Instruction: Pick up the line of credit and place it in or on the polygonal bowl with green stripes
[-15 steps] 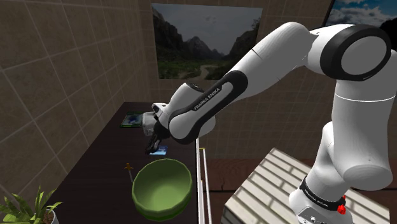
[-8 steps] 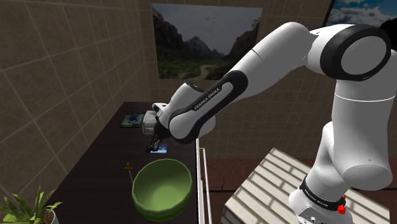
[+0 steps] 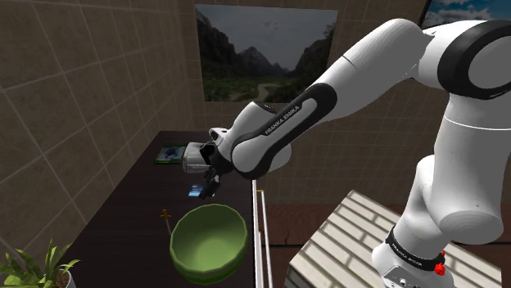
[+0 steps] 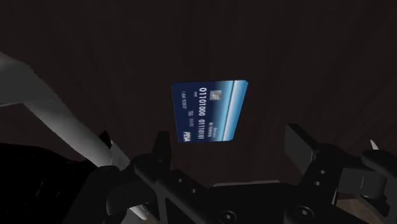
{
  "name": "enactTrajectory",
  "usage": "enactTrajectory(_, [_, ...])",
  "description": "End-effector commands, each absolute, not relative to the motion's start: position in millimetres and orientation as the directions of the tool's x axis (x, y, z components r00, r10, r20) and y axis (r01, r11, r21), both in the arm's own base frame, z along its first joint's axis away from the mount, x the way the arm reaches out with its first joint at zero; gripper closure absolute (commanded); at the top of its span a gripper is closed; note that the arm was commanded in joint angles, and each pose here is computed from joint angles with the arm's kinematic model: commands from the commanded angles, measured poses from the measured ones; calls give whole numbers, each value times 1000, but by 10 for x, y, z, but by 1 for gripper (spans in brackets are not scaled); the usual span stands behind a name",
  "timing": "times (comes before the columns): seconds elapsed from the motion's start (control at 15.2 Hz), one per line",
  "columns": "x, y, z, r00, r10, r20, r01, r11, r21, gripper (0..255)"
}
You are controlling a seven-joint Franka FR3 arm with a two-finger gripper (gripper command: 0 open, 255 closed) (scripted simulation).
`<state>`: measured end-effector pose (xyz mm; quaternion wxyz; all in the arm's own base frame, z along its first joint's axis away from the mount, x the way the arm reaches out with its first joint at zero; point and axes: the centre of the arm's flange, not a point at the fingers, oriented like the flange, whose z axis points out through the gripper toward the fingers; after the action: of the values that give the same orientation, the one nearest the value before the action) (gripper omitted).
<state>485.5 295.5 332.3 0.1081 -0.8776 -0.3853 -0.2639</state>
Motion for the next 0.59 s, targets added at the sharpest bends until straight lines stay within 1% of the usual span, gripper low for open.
enactTrajectory(0.0, [4703,2750,3382,571,617,541,725,-689,21,0])
enactTrajectory(0.2, [4518,2518,3452,580,614,536,714,-699,29,0])
enactTrajectory(0.53, [4621,2615,3230,580,614,536,714,-699,29,0])
